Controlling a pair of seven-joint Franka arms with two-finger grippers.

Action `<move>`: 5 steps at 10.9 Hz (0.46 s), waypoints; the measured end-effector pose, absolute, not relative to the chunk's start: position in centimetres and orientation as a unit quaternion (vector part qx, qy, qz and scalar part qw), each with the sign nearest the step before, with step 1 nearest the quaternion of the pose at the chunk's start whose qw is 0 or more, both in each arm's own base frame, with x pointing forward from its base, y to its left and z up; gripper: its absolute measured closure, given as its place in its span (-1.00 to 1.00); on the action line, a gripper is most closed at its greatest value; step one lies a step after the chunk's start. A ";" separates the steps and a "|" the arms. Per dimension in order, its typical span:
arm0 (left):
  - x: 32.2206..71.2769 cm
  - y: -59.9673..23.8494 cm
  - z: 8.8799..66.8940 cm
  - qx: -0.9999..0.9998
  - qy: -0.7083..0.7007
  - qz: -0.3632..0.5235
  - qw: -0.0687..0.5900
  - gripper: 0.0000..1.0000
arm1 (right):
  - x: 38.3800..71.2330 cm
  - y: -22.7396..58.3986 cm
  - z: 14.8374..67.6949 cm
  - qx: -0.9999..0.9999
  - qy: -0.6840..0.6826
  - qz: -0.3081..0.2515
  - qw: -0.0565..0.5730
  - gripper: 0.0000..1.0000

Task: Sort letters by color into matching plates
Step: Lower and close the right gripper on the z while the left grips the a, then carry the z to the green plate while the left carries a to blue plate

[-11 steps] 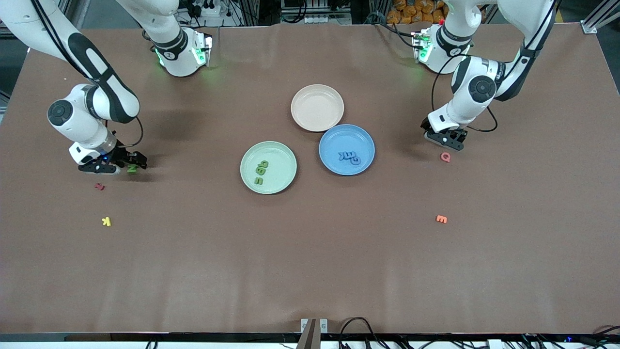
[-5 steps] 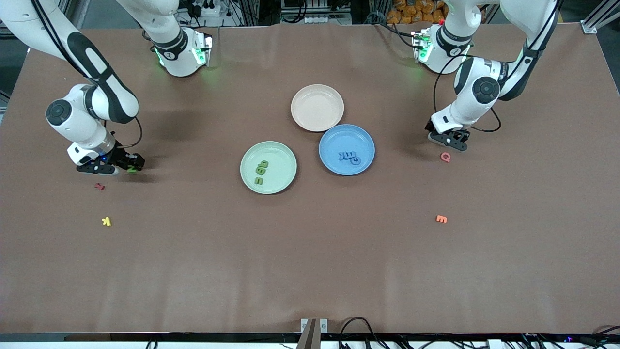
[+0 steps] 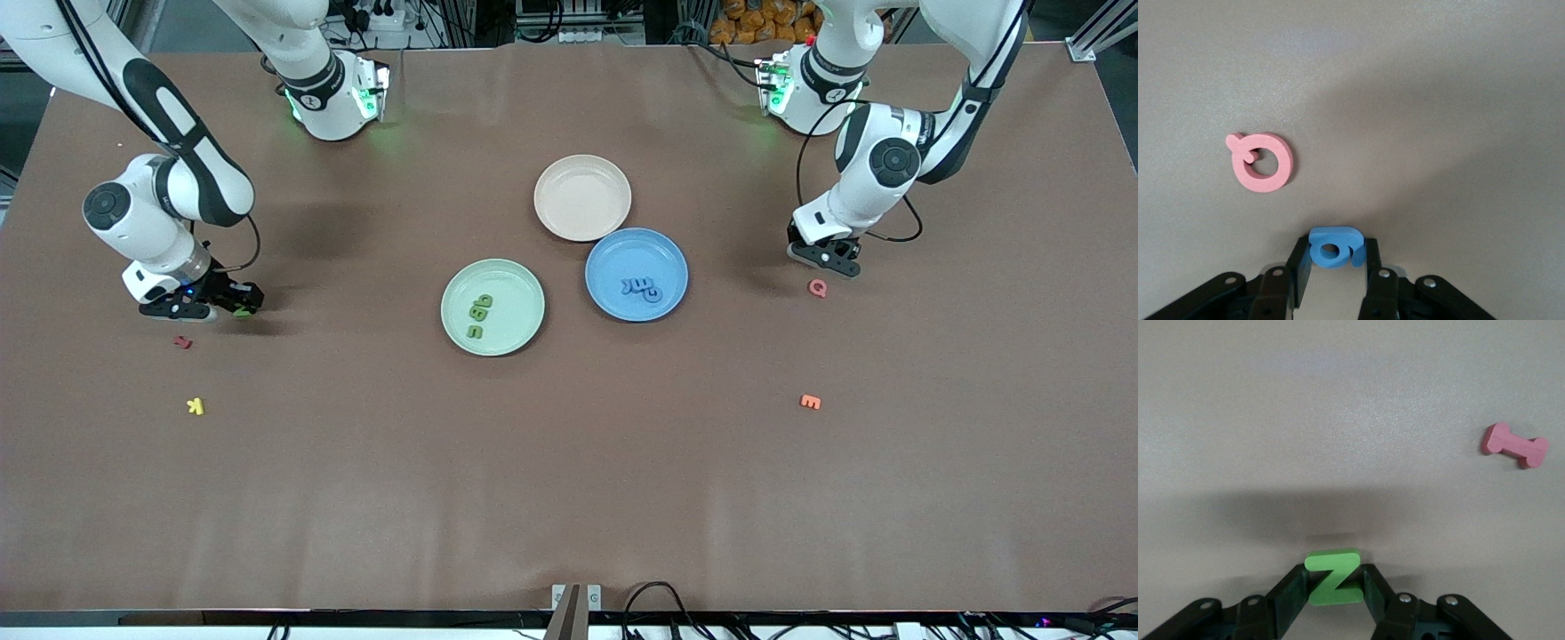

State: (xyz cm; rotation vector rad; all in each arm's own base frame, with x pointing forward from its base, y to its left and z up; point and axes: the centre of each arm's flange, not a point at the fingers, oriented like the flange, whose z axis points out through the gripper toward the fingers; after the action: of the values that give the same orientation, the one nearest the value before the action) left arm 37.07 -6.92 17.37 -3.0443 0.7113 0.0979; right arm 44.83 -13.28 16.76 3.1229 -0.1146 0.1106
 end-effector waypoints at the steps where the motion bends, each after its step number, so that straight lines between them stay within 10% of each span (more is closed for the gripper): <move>1: 37.1 -6.9 17.3 -0.973 0.227 0.032 0.007 0.26 | 44.9 -13.3 16.8 0.999 -0.032 0.036 0.009 0.12; 5: 37.8 -7.0 17.6 -0.974 0.227 0.025 0.007 0.26 | 45.0 -13.7 17.4 0.999 -0.033 0.042 0.012 0.28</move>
State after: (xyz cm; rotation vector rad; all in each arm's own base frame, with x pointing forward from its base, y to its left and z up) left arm 37.80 -7.03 17.55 -3.0459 0.7098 0.0796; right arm 45.02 -13.65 17.39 3.1126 -0.1014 0.1295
